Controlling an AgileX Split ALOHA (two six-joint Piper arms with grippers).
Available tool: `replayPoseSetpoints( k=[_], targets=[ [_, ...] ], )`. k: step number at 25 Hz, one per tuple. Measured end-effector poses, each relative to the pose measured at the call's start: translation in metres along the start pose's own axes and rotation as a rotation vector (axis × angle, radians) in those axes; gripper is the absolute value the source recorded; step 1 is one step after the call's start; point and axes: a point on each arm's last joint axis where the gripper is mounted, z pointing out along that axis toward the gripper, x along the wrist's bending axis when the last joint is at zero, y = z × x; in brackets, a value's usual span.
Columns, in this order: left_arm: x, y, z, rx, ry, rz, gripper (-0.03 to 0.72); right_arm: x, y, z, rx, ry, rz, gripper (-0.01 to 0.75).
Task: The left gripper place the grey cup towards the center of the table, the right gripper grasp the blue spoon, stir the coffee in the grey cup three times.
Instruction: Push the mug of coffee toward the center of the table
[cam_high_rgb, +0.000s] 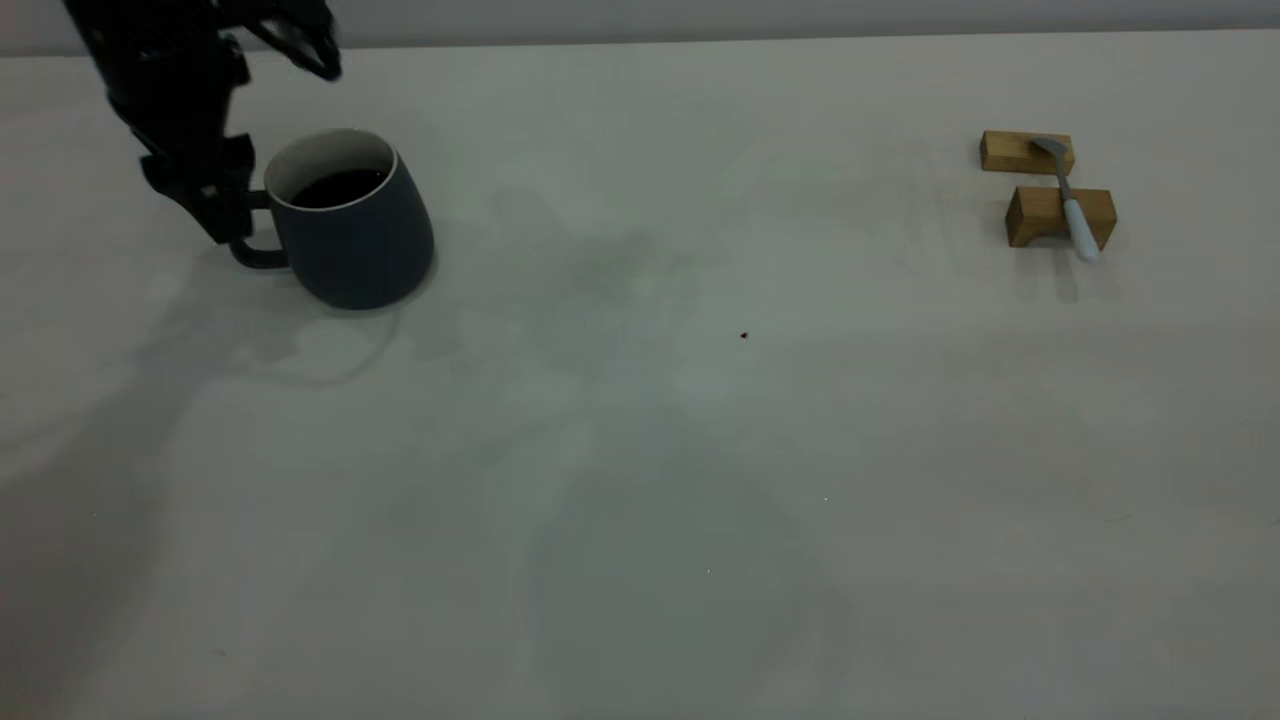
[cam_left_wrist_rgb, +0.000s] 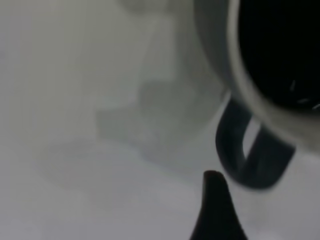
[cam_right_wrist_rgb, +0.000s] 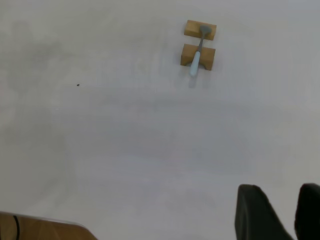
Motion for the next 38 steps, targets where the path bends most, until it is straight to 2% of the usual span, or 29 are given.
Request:
replayPoseSetpoints(
  k=[4,6,8,13,27,38],
  targets=[
    [-0.003,0.008,0.007,-0.016,0.017,0.073,0.578,0.000,0.000,0.000,0.000,0.000,0.000,0.240],
    [-0.005,0.010,0.011,-0.013,0.013,0.091,0.544,0.000,0.000,0.000,0.000,0.000,0.000,0.240],
    [-0.007,0.012,0.013,-0.010,0.010,0.102,0.479,0.000,0.000,0.000,0.000,0.000,0.000,0.240],
    [-0.011,0.018,0.013,-0.013,0.016,0.124,0.205,0.000,0.000,0.000,0.000,0.000,0.000,0.240],
    [-0.062,0.094,0.005,-0.069,0.047,0.278,0.204,0.000,0.000,0.000,0.000,0.000,0.000,0.240],
    [-0.079,0.163,0.003,-0.124,0.096,0.356,0.204,0.000,0.000,0.000,0.000,0.000,0.000,0.240]
  ],
)
